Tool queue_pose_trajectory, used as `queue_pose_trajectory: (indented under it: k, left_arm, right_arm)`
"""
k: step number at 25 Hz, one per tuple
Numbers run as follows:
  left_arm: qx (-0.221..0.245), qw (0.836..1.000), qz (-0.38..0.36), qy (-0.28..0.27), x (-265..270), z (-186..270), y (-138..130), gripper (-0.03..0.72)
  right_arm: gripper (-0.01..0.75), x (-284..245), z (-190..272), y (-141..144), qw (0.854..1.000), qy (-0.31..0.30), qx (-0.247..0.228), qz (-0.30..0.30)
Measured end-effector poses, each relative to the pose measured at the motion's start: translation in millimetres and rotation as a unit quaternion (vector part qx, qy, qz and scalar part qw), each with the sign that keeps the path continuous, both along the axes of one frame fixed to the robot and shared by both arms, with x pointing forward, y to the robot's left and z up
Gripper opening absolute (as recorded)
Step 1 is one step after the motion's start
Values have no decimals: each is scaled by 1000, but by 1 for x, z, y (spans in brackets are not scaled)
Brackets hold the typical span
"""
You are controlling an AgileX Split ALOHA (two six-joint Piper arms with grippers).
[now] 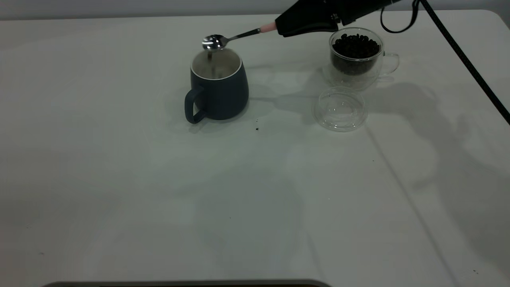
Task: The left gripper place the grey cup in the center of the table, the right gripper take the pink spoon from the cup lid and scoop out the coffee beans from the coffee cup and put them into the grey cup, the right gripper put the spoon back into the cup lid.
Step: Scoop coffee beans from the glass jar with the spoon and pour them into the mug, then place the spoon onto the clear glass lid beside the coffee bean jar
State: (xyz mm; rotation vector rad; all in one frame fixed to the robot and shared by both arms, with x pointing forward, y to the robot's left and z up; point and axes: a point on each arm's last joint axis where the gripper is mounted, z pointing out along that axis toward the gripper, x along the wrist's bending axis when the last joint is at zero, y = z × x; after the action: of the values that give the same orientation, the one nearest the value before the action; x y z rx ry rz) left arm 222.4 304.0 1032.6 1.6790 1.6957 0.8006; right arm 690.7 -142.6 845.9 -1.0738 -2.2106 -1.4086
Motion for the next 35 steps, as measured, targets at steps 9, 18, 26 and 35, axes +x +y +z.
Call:
queue_pose_trajectory:
  k: [9, 18, 26, 35]
  left_arm:
    - [0, 1000, 0, 0, 0, 0, 0, 565]
    - [0, 1000, 0, 0, 0, 0, 0, 565]
    - [-1, 1000, 1, 0, 0, 0, 0, 565]
    - [-1, 1000, 1, 0, 0, 0, 0, 565]
  right_arm:
    - [102, -7, 23, 1, 999, -7, -31, 44]
    - [102, -11, 74, -96, 999, 16, -44, -8]
    - [102, -69, 20, -172, 980, 152, -21, -130]
    - [102, -78, -41, -185, 955, 218, -5, -203]
